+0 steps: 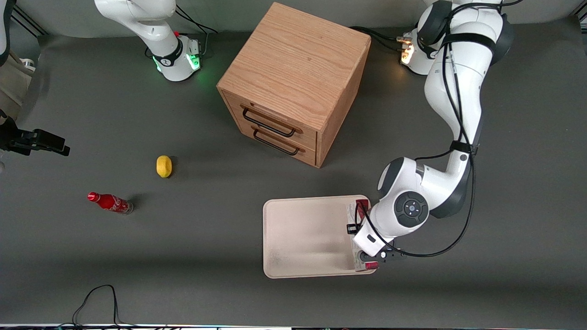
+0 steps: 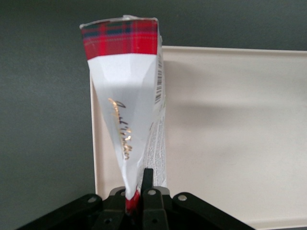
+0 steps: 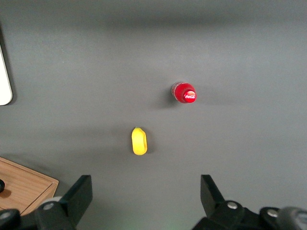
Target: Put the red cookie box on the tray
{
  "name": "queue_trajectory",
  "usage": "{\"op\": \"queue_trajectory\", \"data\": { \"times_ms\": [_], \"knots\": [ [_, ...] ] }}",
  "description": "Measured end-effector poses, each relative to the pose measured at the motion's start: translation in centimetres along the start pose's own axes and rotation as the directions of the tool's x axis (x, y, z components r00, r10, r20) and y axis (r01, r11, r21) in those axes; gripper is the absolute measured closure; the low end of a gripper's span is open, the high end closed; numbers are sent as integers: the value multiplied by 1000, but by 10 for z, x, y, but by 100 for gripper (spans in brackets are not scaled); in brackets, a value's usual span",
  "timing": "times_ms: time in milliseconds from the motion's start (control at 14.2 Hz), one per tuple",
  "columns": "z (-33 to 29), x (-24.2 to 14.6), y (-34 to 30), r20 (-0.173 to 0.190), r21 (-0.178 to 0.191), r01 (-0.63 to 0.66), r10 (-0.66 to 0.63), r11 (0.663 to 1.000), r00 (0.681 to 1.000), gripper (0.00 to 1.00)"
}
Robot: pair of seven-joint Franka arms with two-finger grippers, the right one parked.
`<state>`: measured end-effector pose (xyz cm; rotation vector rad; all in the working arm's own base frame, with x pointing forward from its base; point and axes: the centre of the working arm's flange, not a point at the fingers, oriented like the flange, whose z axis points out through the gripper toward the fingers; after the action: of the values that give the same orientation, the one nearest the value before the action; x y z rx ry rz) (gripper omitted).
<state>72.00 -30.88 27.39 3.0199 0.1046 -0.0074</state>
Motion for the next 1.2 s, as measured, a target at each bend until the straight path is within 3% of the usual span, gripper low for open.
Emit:
{"op": "queue_trajectory", "data": {
  "times_ms": [494,564,1128,1199],
  "knots": [
    [18,4,-9,-16,31,2,-2,1000,1000,95],
    [18,5,-10,-18,34,1,-1,999,1000,90],
    [6,8,-12,-37,38,4,-3,999,999,4],
    [-3,9,-14,-38,42,7,-5,999,999,0]
  ]
}}
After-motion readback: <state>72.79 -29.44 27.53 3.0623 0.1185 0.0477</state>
